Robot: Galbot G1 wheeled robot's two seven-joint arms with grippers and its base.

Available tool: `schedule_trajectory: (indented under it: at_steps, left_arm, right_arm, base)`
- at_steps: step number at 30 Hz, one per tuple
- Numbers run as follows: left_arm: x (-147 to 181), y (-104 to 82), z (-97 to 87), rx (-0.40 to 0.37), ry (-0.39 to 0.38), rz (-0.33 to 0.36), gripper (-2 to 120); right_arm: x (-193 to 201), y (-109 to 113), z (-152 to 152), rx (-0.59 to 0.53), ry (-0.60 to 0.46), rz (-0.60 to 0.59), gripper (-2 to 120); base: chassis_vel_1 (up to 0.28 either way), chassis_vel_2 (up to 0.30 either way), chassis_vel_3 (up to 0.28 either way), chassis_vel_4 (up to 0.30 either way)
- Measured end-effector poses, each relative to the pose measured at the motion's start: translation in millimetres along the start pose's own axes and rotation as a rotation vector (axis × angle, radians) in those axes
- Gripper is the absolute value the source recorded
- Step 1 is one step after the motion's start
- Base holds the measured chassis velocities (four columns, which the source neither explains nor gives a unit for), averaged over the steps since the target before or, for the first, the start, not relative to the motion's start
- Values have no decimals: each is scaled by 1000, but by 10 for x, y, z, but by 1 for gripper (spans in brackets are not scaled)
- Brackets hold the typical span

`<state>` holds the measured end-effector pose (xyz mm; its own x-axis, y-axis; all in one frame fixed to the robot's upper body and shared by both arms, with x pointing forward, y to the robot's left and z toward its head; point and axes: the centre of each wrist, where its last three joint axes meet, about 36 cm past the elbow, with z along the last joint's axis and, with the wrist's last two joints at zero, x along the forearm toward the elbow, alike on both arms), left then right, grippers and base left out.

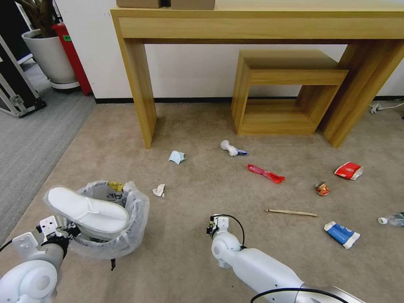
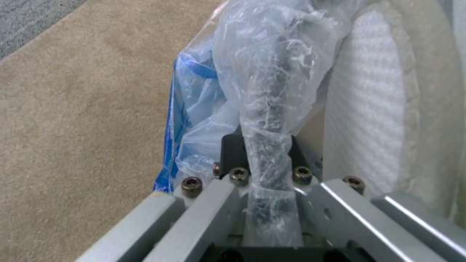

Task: Pick up the trash bin and place the garbage on the floor into it.

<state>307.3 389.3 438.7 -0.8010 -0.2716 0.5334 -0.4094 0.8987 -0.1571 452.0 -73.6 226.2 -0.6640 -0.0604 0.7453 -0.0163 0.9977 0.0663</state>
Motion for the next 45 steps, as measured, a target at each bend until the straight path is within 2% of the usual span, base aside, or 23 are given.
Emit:
schedule_trajectory:
  at_steps: [2,8,10,11,12,13,14,15,18,19,22,23,25,26,29,30,35,40,45]
  left_arm:
    - [-1,-2,-1,0,-1,0,0]
    - [-3,-3,7,-1,1,0,0]
    - [-13,5,15,0,3,-4,0]
    - [-13,5,15,0,3,-4,0]
    - [-13,5,15,0,3,-4,0]
    - [-11,4,14,-1,4,-4,0]
    - [-7,-1,10,-2,5,-2,0]
    - [-7,-1,10,-2,5,-2,0]
    - [8,-25,-13,-4,0,5,0]
    - [8,-25,-13,-4,0,5,0]
    - [26,-66,-21,-4,-2,14,0]
    - [26,-66,-21,-4,-2,14,0]
    - [48,-96,-37,-3,-7,19,0]
    - [48,-96,-37,-3,-7,19,0]
    - [86,-129,-52,-2,-11,26,0]
    - [86,-129,-52,-2,-11,26,0]
    - [128,-143,-74,-3,-16,31,0]
    - [151,-155,-91,-1,-22,35,0]
    - [166,-168,-92,4,-24,39,0]
  right_arm:
    - [-5,-15,20,4,-1,2,0]
    - [7,-95,70,16,-20,4,0]
    - [294,-308,-152,-24,-134,-76,0]
    - [294,-308,-152,-24,-134,-76,0]
    - [390,-407,-229,-31,-175,-96,0]
    - [587,-609,-400,-34,-245,-135,0]
    - [742,-677,-516,-34,-291,-170,0]
    - [742,-677,-516,-34,-291,-170,0]
    - [1395,-677,-943,-13,-448,-347,0]
    - [1395,-677,-943,-13,-448,-347,0]
    - [2052,-588,-1382,47,-596,-591,0]
    - [2052,-588,-1382,47,-596,-591,0]
    - [2345,-510,-1534,92,-650,-728,0]
    - [2345,-510,-1534,92,-650,-728,0]
    - [2591,-345,-1594,128,-652,-852,0]
    - [2591,-345,-1594,128,-652,-852,0]
    - [2812,-61,-1541,158,-560,-949,0]
    - [2843,253,-1489,213,-462,-947,0]
    - [2757,449,-1438,229,-371,-897,0]
  base:
    - [0,0,0,0]
    - [0,0,0,0]
    - [0,0,0,0]
    - [0,0,0,0]
    - [0,0,0,0]
    - [0,0,0,0]
    - [0,0,0,0]
    - [0,0,0,0]
    - [0,0,0,0]
    - [0,0,0,0]
    - [0,0,0,0]
    - [0,0,0,0]
    - [0,0,0,0]
    - [0,0,0,0]
    - [0,0,0,0]
    - [0,0,0,0]
    - [0,0,0,0]
    - [0,0,0,0]
    - [0,0,0,0]
